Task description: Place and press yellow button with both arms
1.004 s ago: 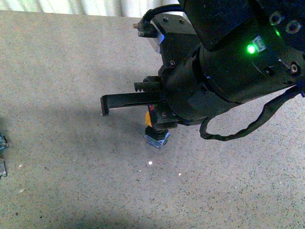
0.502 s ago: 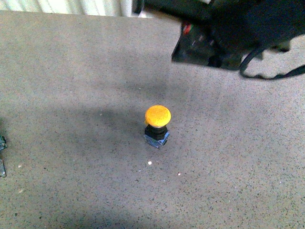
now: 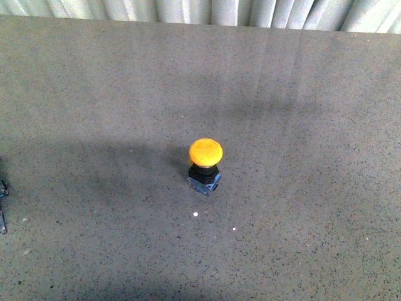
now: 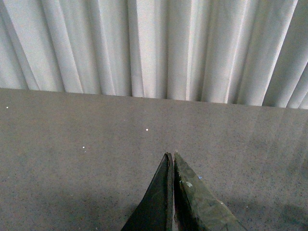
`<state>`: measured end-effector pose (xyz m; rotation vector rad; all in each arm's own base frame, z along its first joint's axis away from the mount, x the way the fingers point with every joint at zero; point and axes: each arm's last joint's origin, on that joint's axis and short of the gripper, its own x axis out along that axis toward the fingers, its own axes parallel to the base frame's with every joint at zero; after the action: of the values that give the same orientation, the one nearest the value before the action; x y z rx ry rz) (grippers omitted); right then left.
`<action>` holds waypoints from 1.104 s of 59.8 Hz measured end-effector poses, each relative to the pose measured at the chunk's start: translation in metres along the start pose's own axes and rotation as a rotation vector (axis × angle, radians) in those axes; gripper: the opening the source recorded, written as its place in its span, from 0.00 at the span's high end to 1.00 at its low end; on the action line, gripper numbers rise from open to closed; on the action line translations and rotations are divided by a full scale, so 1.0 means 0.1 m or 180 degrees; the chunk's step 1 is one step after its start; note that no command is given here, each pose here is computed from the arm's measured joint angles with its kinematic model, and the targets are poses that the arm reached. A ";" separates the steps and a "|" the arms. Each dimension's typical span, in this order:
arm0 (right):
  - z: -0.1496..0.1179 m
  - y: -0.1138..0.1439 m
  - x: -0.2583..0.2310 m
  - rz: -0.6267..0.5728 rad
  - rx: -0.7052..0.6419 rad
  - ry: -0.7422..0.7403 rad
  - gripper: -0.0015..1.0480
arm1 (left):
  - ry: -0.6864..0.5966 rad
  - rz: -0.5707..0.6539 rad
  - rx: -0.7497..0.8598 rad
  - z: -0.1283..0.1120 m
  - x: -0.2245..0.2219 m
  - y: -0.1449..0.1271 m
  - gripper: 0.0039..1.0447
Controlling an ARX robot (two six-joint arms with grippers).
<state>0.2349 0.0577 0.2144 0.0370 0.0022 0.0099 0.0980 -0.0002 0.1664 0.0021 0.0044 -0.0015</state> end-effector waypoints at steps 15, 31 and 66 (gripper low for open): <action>-0.21 -0.27 -0.38 -0.0002 -0.0095 0.0034 0.99 | 0.0000 0.0000 0.0000 0.00 0.00 0.00 0.99; -0.33 -0.43 -0.68 -0.0026 -0.0103 0.0035 0.99 | 0.0000 0.0000 0.0000 0.00 0.00 0.00 0.99; -0.42 -0.58 -1.03 -0.0031 -0.0100 -0.0037 0.99 | 0.0000 0.0000 0.0000 0.00 0.00 0.00 0.99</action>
<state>0.1326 0.0002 0.1701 0.0056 -0.0093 0.0000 0.0980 -0.0002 0.1664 0.0021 0.0044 -0.0015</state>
